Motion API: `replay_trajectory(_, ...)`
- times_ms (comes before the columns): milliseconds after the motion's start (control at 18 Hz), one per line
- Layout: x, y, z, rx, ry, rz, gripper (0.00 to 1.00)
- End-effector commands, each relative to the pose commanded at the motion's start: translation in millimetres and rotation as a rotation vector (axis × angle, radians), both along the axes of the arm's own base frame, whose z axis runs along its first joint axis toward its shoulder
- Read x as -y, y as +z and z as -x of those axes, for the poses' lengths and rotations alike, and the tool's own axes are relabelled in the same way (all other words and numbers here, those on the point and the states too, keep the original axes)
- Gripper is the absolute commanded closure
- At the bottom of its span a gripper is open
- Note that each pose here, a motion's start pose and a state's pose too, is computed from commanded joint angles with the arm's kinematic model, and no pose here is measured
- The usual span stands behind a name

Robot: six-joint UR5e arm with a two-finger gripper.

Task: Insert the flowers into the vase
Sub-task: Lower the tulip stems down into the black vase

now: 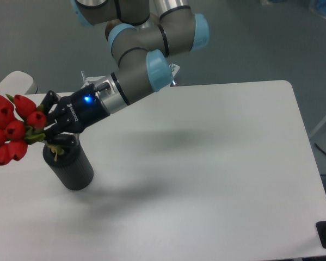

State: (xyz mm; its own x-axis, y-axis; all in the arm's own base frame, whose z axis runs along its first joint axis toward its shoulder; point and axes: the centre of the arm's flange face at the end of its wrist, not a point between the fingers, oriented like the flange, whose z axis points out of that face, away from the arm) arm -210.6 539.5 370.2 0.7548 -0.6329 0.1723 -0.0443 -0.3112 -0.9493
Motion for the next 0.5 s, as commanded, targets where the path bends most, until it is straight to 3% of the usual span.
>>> replay_trajectory(500, 6.7, -42.1, -4.2, -0.02, -0.026, -0.007, 0.83)
